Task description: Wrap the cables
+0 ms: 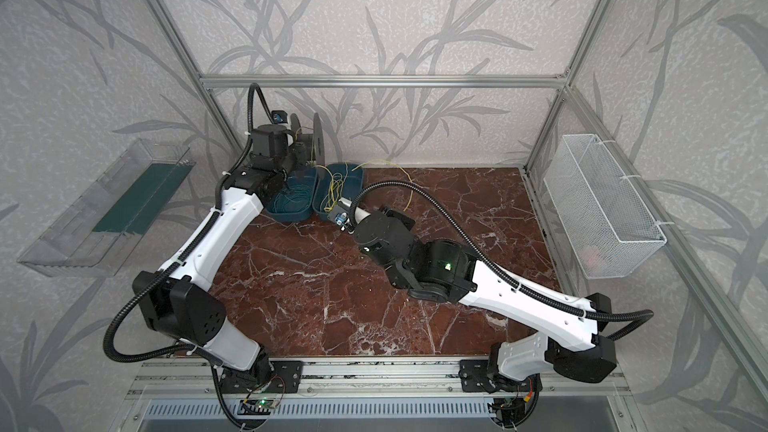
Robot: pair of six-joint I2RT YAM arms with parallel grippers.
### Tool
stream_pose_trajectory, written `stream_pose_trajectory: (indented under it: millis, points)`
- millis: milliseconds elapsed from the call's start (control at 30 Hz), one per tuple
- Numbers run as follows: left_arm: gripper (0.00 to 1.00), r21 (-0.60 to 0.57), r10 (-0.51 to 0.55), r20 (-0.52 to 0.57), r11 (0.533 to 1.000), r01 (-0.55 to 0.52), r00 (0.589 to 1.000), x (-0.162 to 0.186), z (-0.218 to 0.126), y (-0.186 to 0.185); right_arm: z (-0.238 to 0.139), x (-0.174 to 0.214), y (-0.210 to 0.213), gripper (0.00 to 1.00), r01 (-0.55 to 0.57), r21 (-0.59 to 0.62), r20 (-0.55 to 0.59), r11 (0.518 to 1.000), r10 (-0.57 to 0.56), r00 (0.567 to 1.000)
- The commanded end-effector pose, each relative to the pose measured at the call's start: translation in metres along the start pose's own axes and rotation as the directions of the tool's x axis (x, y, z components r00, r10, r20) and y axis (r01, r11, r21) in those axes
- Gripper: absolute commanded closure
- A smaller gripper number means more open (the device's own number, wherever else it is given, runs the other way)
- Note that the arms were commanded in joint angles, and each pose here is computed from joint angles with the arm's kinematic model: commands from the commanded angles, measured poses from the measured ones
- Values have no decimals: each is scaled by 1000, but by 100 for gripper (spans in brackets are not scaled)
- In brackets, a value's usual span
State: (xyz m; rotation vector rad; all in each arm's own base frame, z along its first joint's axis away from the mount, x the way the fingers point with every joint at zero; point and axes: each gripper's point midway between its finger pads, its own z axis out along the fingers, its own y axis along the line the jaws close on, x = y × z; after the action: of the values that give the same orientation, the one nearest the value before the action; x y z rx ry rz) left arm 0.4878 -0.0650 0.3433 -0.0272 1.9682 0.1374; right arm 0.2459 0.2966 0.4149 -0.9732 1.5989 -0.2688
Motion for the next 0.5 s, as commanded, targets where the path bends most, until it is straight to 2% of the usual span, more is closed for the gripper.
stream_pose_trajectory:
  millis: [0,100,200,300,467]
  points:
    - [100,1,74,116,997,-74,990,-28,-29,-4,-18,-31,-68,100,-96,115,103,989,84,991]
    - [100,50,183,91,981,-188,979,-9,-41,-24,-17,-39,-109,100,-162,148,137,976,143,980]
    - [100,116,327,69,936,-333,942,15,-63,-45,-9,-36,-150,100,-219,185,135,958,196,971]
    - [100,190,444,85,872,-452,892,35,-100,-62,8,-22,-182,100,-249,231,110,940,229,967]
    - [100,278,572,114,767,-578,813,75,-164,-64,45,23,-221,100,-347,280,62,895,344,937]
